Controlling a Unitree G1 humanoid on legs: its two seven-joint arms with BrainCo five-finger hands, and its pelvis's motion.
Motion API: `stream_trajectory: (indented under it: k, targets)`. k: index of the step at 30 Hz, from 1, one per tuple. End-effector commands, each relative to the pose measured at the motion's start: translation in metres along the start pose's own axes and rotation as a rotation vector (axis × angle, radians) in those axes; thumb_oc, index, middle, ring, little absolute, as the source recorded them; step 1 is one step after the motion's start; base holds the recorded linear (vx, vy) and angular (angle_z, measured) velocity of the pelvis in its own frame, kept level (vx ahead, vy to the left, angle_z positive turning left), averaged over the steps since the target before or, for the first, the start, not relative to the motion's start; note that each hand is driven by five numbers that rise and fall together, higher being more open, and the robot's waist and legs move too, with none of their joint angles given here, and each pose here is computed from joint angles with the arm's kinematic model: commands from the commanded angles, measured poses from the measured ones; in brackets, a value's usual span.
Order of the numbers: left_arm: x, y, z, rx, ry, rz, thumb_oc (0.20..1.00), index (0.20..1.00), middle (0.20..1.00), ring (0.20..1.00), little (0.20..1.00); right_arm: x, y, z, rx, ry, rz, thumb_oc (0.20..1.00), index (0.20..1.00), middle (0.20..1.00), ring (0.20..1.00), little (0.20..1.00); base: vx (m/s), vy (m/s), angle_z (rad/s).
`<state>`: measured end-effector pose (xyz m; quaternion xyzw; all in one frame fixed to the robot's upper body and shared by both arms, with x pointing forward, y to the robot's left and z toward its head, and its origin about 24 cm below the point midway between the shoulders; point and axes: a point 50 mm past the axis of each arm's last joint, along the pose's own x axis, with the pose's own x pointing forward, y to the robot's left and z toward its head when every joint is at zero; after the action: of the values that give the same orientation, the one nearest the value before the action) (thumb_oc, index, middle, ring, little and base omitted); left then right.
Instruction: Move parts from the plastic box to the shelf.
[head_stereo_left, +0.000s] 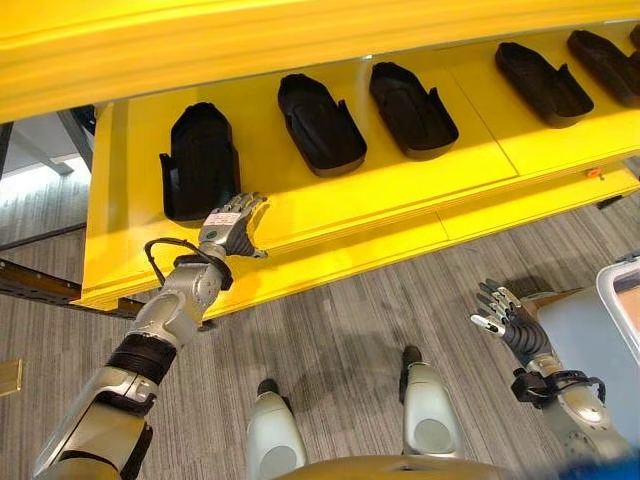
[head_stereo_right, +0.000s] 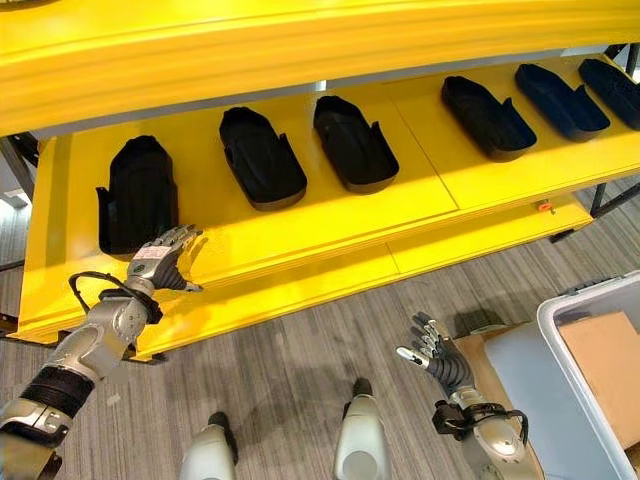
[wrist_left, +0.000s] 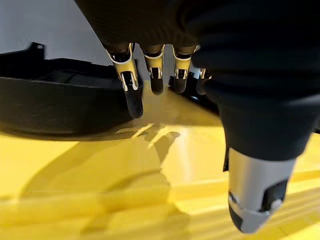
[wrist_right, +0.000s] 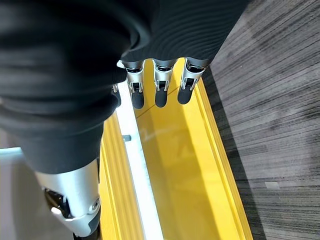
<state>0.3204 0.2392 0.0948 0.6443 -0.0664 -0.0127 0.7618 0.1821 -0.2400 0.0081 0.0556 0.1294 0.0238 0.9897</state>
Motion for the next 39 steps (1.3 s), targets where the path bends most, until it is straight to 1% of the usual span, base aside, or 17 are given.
stream_trajectory:
  k: [1, 4, 10, 18, 19, 20, 24, 28, 33, 39]
  targets:
    - [0.003, 0.036, 0.000, 0.045, -0.067, 0.129, 1.000, 1.000, 1.000, 1.000, 1.000, -0.002, 0.003, 0.016, -0.016, -0.102, 0.015, 1.000, 1.000, 1.000, 1.000, 1.000, 0.00, 0.000, 0.00]
    - [-0.008, 0.046, 0.012, -0.005, -0.146, 0.171, 1.000, 1.000, 1.000, 1.000, 1.000, -0.002, 0.003, 0.016, -0.012, -0.106, 0.013, 1.000, 1.000, 1.000, 1.000, 1.000, 0.00, 0.000, 0.00]
    - [-0.028, 0.051, 0.011, -0.064, -0.163, 0.201, 1.000, 1.000, 1.000, 1.000, 1.000, -0.002, 0.001, 0.017, -0.015, -0.111, 0.006, 1.000, 1.000, 1.000, 1.000, 1.000, 0.00, 0.000, 0.00]
    - [-0.059, 0.055, -0.007, -0.118, -0.095, 0.252, 1.000, 1.000, 1.000, 1.000, 1.000, -0.001, 0.001, 0.020, -0.021, -0.125, 0.006, 1.000, 1.000, 1.000, 1.000, 1.000, 0.00, 0.000, 0.00]
    - [-0.059, 0.055, -0.007, -0.118, -0.095, 0.252, 1.000, 1.000, 1.000, 1.000, 1.000, -0.001, 0.001, 0.020, -0.021, -0.125, 0.006, 1.000, 1.000, 1.000, 1.000, 1.000, 0.00, 0.000, 0.00]
    - [-0.068, 0.054, -0.015, -0.099, -0.060, 0.252, 1.000, 1.000, 1.000, 1.000, 1.000, -0.001, 0.000, 0.022, -0.024, -0.133, 0.002, 1.000, 1.000, 1.000, 1.000, 1.000, 0.00, 0.000, 0.00]
    - [-0.074, 0.051, -0.025, -0.079, -0.015, 0.231, 1.000, 1.000, 1.000, 1.000, 1.000, 0.000, -0.001, 0.023, -0.034, -0.130, 0.000, 1.000, 1.000, 1.000, 1.000, 1.000, 0.00, 0.006, 0.02]
    - [-0.077, 0.044, -0.034, -0.050, 0.028, 0.195, 1.000, 1.000, 1.000, 1.000, 1.000, 0.001, 0.000, 0.024, -0.037, -0.133, -0.002, 1.000, 1.000, 1.000, 1.000, 1.000, 0.00, 0.000, 0.00]
    - [-0.080, 0.026, -0.046, -0.038, 0.092, 0.109, 1.000, 1.000, 1.000, 1.000, 1.000, 0.002, 0.000, 0.025, -0.043, -0.137, -0.003, 1.000, 1.000, 1.000, 1.000, 1.000, 0.00, 0.000, 0.00]
    - [-0.072, 0.001, -0.054, -0.016, 0.135, 0.002, 1.000, 1.000, 1.000, 1.000, 1.000, 0.003, 0.003, 0.025, -0.040, -0.141, 0.015, 1.000, 1.000, 1.000, 1.000, 1.000, 0.00, 0.000, 0.00]
